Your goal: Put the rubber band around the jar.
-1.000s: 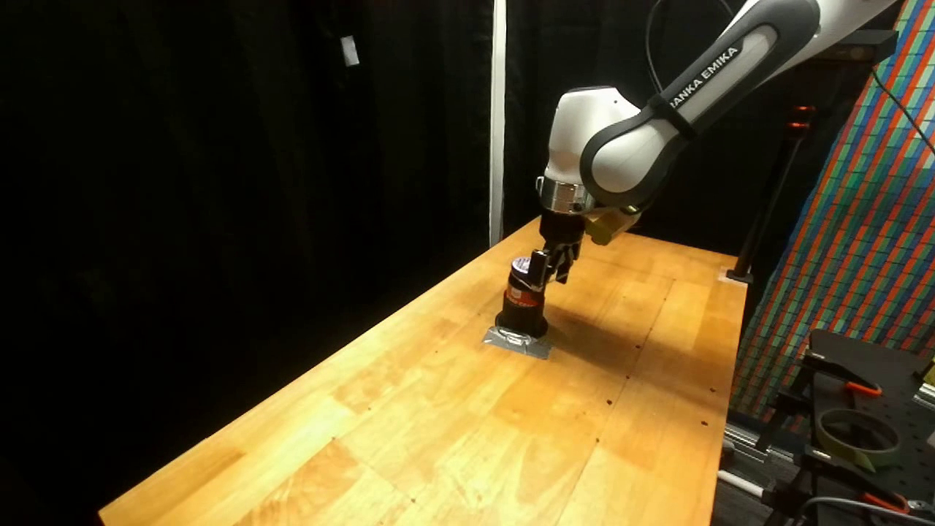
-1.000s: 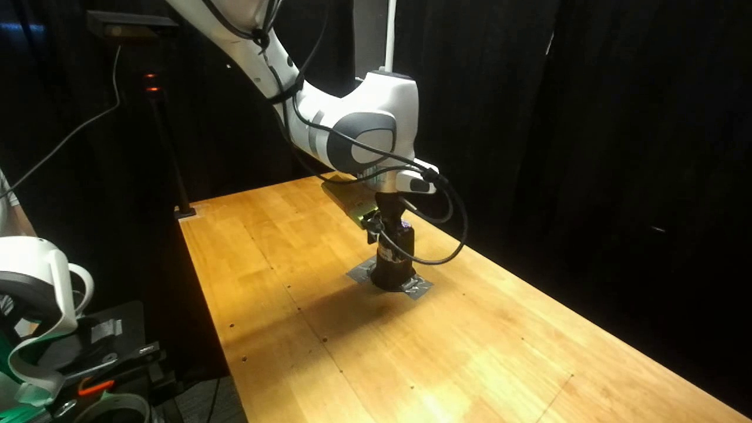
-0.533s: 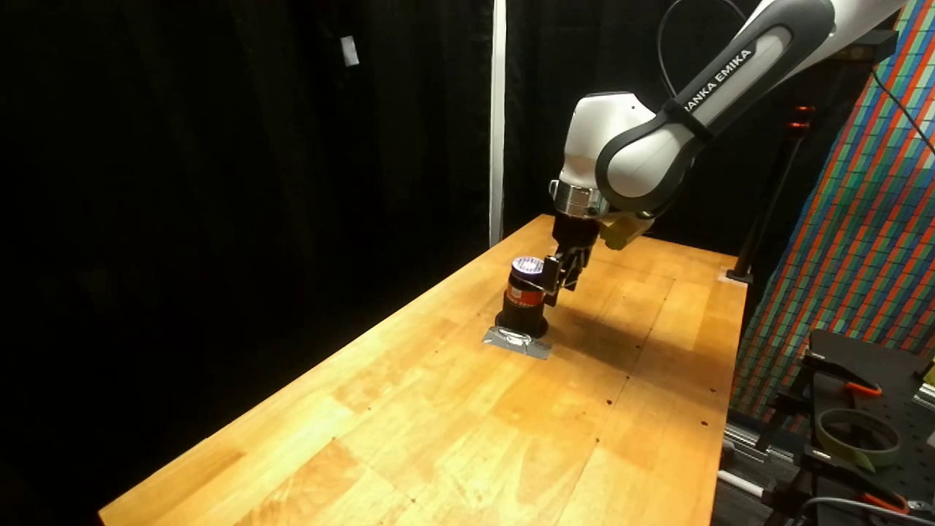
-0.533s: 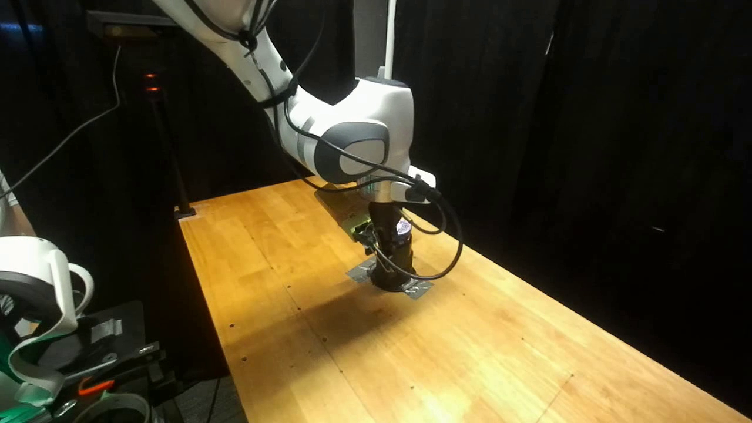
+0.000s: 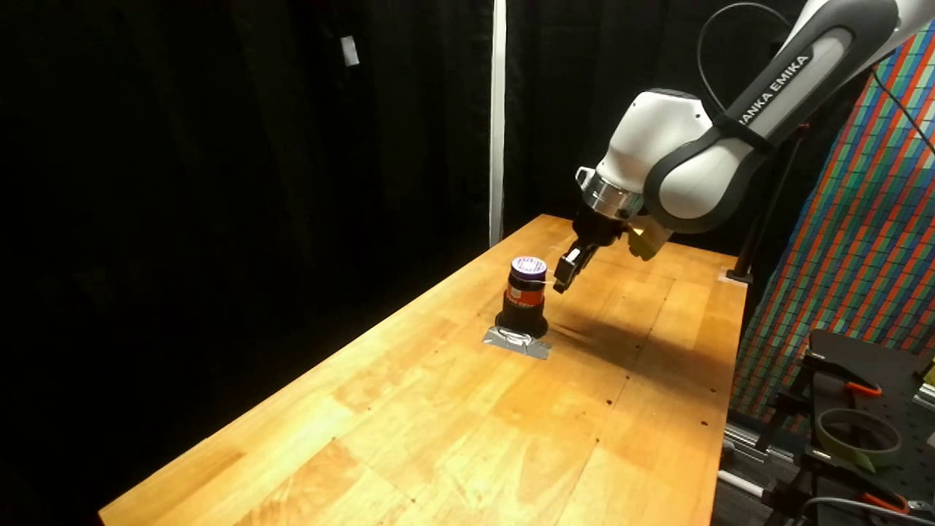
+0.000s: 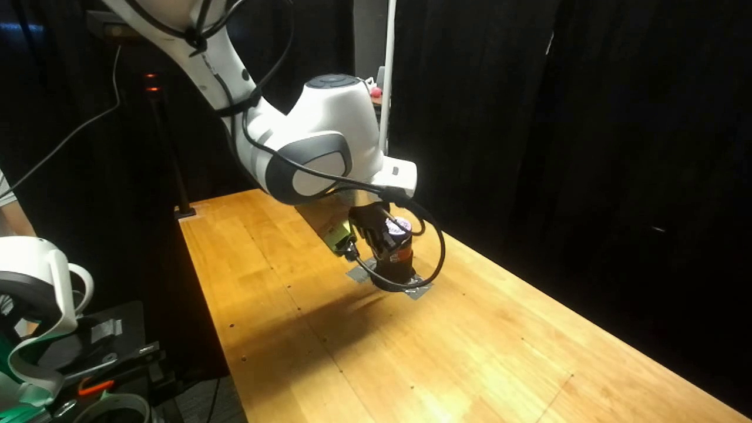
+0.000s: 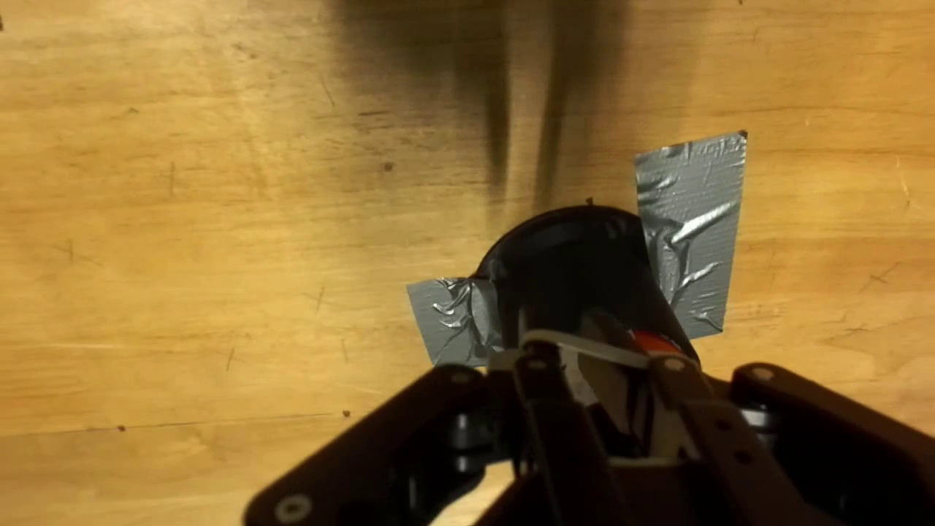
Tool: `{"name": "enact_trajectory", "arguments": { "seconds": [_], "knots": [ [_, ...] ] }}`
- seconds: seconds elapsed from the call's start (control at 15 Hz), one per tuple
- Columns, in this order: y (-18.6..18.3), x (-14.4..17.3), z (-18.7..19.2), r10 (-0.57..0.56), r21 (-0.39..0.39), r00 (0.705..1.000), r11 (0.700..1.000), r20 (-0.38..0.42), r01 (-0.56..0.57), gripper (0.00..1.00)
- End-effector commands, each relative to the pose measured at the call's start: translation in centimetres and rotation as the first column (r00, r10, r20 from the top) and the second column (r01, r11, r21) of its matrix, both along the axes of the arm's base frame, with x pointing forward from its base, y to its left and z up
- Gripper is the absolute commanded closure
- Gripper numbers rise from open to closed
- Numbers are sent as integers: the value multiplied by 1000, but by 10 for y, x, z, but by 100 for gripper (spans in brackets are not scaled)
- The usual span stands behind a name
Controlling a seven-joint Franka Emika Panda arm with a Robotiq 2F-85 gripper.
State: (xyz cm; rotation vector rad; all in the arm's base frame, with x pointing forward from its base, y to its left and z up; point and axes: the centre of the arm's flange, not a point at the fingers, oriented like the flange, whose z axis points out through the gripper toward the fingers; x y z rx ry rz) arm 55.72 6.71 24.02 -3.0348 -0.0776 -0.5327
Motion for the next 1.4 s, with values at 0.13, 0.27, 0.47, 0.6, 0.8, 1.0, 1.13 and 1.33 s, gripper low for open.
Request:
{"name": "enact_trajectory", "arguments": {
  "seconds": [0.13,0.27,0.47,0.6,0.8,1.0,1.13,1.33],
  "knots": [
    [-12,-50,-3,34,28,974,999,222,-41,100],
    [-14,-58,-8,27,33,952,999,304,-39,100],
    [-18,-70,-10,28,52,915,997,403,-53,100],
    [-20,-76,-10,31,66,882,995,471,-71,100],
    [-22,-84,-13,38,101,832,989,554,-112,100],
    [-22,-90,-17,37,135,792,980,609,-149,100],
    [-24,-93,-21,31,154,772,974,635,-165,100],
    [-28,-95,-24,19,171,751,970,661,-174,100]
  ]
}}
